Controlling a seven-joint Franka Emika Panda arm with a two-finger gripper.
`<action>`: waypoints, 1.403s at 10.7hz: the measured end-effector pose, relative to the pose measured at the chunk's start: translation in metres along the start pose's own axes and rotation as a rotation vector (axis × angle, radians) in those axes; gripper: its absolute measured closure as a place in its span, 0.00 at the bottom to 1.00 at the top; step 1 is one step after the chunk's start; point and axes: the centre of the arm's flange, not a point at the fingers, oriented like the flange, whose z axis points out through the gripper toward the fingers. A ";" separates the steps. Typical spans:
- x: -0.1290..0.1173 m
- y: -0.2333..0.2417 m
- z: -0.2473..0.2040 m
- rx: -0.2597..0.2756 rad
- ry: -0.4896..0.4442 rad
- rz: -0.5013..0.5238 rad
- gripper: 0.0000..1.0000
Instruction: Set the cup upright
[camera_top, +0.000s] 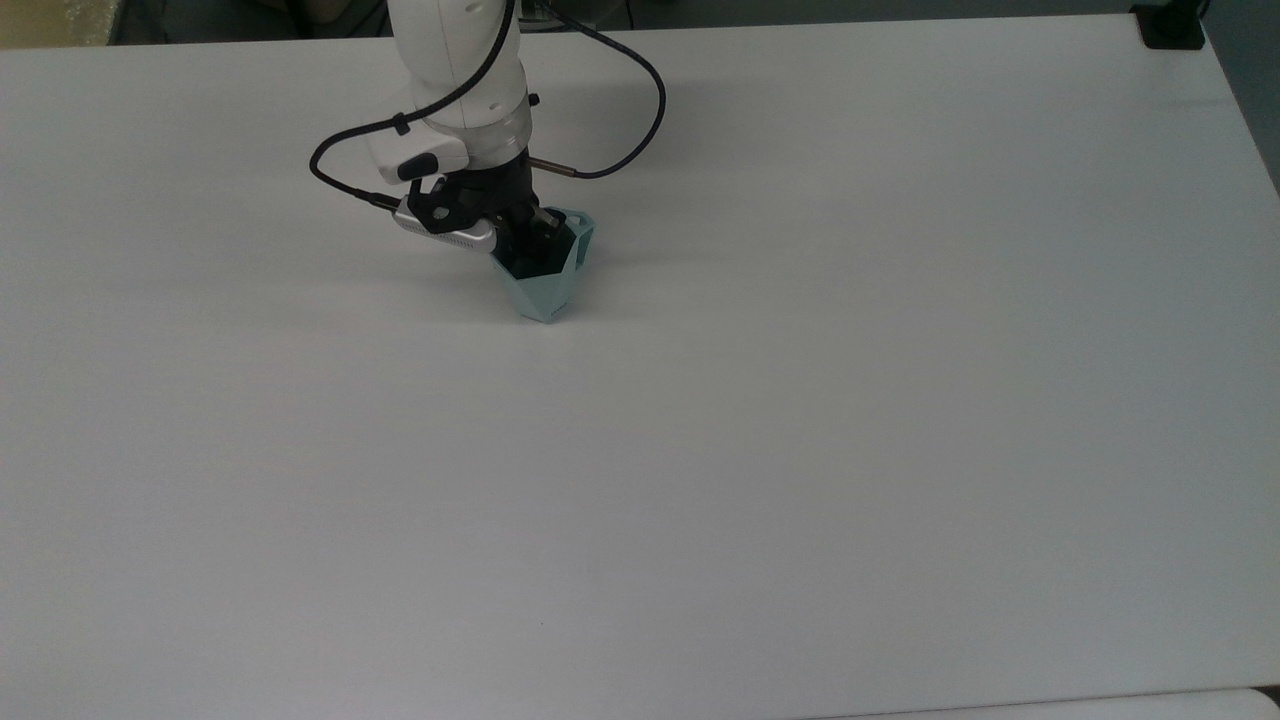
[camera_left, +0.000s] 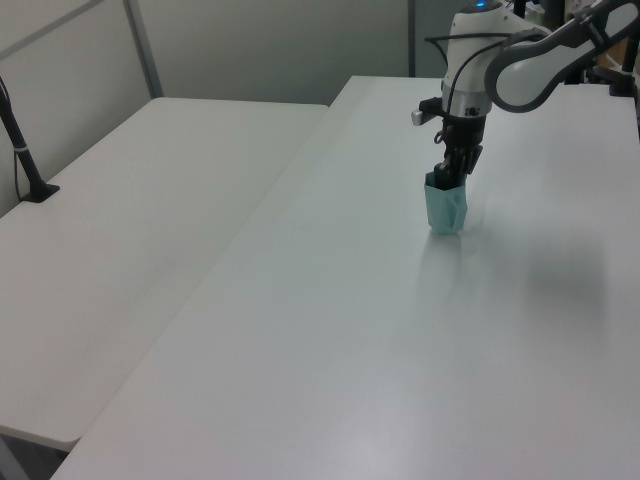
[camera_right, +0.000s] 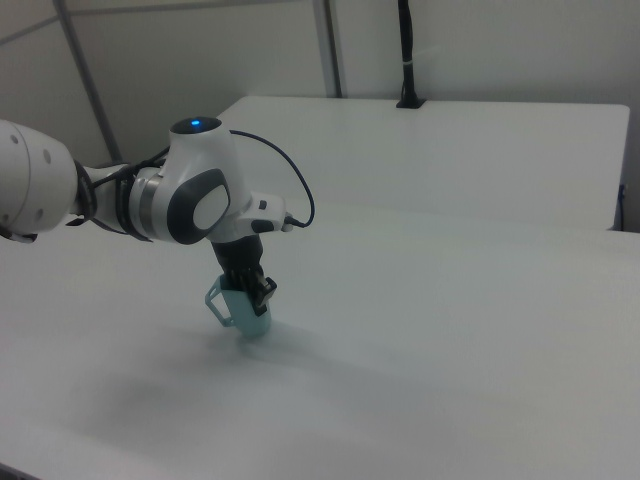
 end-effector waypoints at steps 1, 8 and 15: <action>0.000 0.000 0.003 -0.003 -0.005 0.000 0.91; 0.012 -0.006 -0.027 0.014 0.027 0.000 0.16; 0.023 0.037 -0.232 0.063 0.083 -0.136 0.00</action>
